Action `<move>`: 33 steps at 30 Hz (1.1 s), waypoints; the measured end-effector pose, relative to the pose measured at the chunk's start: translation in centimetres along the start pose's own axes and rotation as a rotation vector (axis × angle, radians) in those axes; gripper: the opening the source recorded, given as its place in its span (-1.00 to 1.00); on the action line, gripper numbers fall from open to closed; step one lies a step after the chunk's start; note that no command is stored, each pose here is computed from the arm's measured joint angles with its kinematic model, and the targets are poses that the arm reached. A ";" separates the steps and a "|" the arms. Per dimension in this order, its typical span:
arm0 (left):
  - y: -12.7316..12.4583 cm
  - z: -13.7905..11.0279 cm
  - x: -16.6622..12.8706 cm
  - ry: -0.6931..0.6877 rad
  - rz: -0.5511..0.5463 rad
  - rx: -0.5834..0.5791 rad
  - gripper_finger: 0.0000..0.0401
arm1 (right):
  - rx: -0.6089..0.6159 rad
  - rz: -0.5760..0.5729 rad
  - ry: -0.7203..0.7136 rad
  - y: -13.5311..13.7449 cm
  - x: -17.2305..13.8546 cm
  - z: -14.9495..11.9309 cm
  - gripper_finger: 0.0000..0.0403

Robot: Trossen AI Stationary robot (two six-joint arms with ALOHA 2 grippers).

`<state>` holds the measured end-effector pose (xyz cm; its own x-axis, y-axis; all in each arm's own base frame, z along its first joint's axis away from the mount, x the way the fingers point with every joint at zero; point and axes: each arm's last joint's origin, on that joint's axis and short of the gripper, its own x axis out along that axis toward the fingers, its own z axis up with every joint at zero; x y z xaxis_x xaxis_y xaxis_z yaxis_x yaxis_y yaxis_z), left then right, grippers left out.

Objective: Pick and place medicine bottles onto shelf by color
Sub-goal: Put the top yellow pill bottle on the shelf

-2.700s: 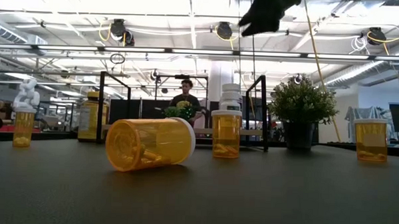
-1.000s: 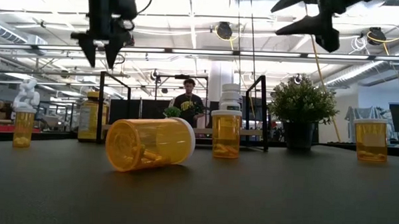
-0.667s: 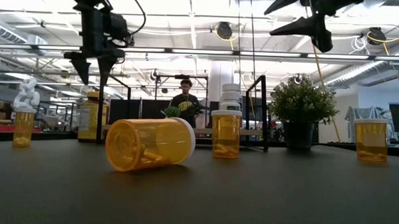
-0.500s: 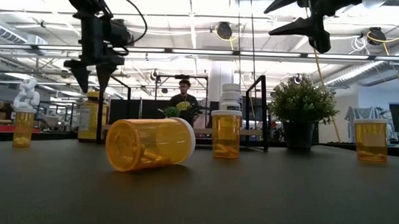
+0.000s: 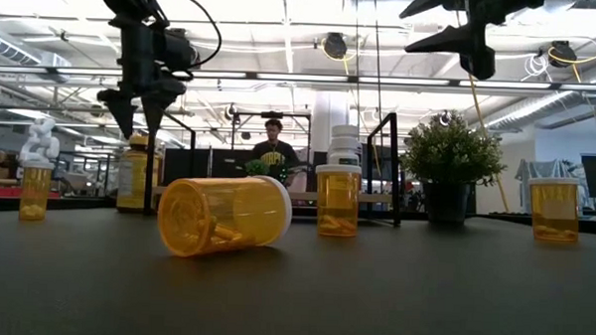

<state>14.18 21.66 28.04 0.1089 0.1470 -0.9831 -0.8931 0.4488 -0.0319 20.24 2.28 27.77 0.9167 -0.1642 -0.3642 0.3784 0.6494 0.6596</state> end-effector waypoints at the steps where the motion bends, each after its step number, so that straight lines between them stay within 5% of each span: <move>1: 0.0 0.0 -0.3 0.002 0.000 0.001 0.67 | 0.002 -0.006 -0.004 -0.1 -0.1 0.1 -0.07; 33: -0.5 0.0 1.3 -0.035 -0.001 0.014 0.67 | 0.002 -0.026 -0.016 -0.8 -0.4 1.0 -0.07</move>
<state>14.74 21.67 26.80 0.1247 0.1771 -0.9763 -0.8870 0.4609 -0.0297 19.68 1.11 28.03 0.9083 -0.1931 -0.3710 0.4027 0.6429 0.6515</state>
